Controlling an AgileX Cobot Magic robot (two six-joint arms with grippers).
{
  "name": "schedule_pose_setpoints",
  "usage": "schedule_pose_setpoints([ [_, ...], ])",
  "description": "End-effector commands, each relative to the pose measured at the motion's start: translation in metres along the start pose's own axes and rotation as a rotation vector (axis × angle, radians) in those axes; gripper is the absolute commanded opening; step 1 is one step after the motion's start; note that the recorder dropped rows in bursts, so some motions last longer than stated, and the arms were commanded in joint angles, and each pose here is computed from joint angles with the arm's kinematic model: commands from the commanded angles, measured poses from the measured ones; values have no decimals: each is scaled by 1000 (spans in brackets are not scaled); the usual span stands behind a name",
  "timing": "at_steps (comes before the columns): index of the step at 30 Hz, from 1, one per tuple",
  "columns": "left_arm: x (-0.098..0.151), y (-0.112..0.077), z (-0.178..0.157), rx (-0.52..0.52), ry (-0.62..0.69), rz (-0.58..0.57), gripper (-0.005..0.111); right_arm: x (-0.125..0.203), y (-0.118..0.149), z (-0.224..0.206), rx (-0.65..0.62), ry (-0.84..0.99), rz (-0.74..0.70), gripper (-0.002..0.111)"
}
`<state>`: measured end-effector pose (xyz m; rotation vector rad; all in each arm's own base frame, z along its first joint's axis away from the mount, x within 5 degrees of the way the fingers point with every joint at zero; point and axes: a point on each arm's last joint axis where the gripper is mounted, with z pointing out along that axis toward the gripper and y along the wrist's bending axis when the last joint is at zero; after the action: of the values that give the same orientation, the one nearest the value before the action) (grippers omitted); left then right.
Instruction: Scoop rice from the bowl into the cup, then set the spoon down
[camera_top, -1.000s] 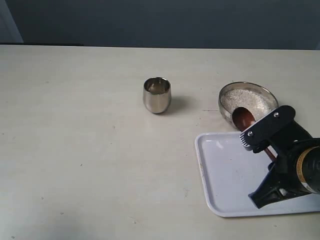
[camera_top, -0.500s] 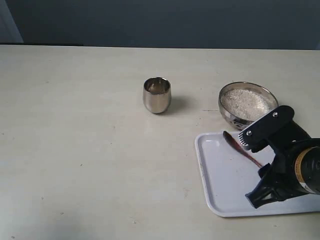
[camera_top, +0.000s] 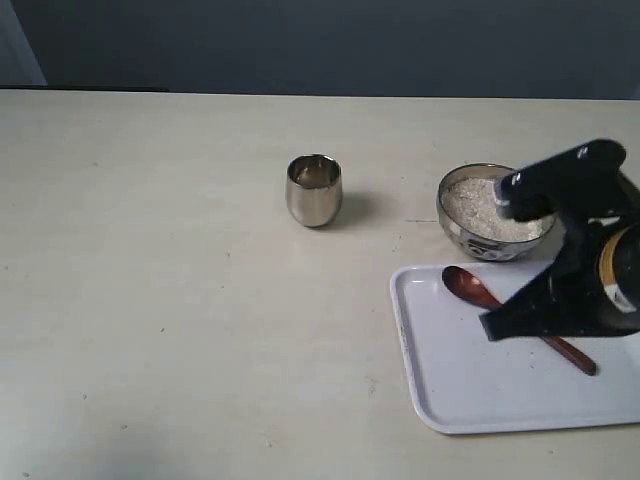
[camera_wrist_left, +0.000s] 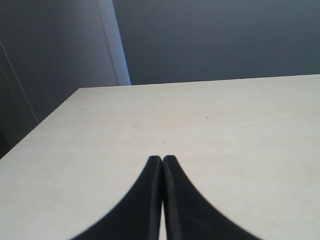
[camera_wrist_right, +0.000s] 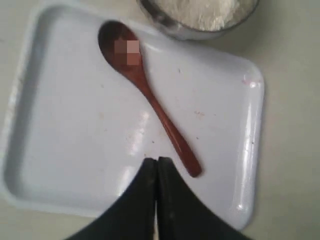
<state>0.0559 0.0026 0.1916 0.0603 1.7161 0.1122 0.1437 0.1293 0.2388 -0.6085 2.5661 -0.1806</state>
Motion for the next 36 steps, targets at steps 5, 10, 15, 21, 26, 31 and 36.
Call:
schedule_pose_setpoints([
  [5, -2, 0, -1, 3, -18, 0, 0, -31, -19, -87, -255, -309, 256, 0],
  [10, -2, 0, -1, 3, -18, 0, 0, -28, -34, -117, -341, -435, 402, -1],
  [15, -2, 0, -1, 3, -18, 0, 0, -19, -43, -131, -393, -481, 437, -1],
  [21, -2, 0, -1, 3, -18, -2, 0, -15, -52, -138, -371, -544, 427, -1],
  [26, -2, 0, -1, 4, -18, -4, 0, -17, -58, -138, -294, -588, 386, -1],
  [31, -2, 0, -1, 4, -18, -4, 0, -20, -68, -139, -195, -650, 349, -1],
  [36, -2, 0, -1, 4, -18, -4, 0, -13, -97, -134, -88, -703, 442, -1],
])
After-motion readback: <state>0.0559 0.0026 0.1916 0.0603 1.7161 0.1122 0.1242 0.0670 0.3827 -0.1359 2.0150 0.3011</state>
